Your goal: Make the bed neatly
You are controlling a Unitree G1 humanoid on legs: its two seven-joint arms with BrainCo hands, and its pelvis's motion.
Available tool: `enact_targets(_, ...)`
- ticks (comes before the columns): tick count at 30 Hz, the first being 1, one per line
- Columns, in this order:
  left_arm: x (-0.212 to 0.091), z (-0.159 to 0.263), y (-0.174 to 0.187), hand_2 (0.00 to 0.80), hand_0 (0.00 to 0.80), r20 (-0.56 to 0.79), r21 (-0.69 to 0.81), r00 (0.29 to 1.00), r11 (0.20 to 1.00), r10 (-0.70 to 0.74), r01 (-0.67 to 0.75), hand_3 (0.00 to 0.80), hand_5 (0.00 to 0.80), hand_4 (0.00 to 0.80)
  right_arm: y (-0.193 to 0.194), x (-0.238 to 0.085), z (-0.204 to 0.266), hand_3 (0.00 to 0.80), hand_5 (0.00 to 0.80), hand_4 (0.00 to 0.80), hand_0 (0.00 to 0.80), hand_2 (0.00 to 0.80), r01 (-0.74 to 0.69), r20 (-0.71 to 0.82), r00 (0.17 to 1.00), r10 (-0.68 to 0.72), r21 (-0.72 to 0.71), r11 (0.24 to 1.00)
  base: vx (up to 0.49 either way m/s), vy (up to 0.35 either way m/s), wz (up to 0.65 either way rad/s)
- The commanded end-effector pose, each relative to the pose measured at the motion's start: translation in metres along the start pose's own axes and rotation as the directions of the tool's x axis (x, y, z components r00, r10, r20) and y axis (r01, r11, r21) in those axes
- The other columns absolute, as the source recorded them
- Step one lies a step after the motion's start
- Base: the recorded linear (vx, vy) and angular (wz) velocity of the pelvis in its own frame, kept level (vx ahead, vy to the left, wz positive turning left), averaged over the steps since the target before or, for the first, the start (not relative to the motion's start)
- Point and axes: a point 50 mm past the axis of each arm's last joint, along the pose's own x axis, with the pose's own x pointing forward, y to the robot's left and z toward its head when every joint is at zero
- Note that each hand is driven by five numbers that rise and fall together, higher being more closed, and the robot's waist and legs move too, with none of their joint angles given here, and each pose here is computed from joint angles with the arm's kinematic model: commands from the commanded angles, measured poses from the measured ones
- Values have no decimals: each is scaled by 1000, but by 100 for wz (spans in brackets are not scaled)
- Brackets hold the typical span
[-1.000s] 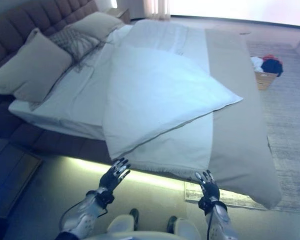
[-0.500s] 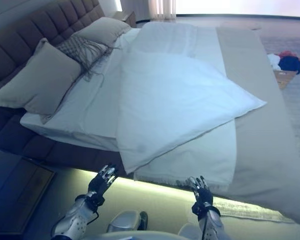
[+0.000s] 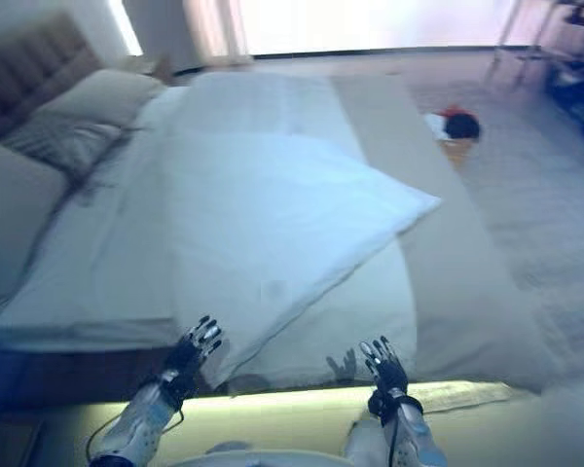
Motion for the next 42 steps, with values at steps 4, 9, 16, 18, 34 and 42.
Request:
enact_targets(4, -15, 28, 3, 0, 0, 147, 38, 986, 997, -76, 71, 0, 0, 0, 6, 2, 14, 0, 0, 0, 0, 0, -78, 113, 991, 70, 72, 994, 370, -209, 54)
enact_targets(9, -14, 24, -2, 0, 0, 127, 23, 985, 993, -118, 116, 0, 0, 0, -1, 2, 18, 0, 0, 0, 0, 0, -62, 130, 990, 53, 65, 996, 281, -170, 50)
enact_targets(16, -13, 13, -15, 0, 0, 88, 18, 984, 988, -154, 153, 0, 0, 0, -9, 7, 40, 0, 0, 0, 0, 0, -41, 172, 985, 33, 42, 998, 139, 56, 40)
enact_targets(18, -13, 11, -14, 0, 0, 77, 16, 986, 989, -148, 147, 0, 0, 0, -4, 9, 42, 0, 0, 0, 0, 0, -48, 169, 985, 34, 76, 996, 118, 255, -4)
enact_targets(34, -10, 30, 6, 0, 0, 51, 83, 991, 989, -126, 122, 0, 0, 0, -52, 28, 32, 0, 0, 0, 0, 0, 199, 29, 974, -227, 382, 903, 158, 251, -5)
enact_targets(42, 5, 56, -13, 0, 0, 111, 48, 967, 973, -229, 225, 0, 0, 0, -66, 44, 132, 0, 0, 0, 0, 0, 64, 237, 947, -218, 524, 850, -190, 33, 35)
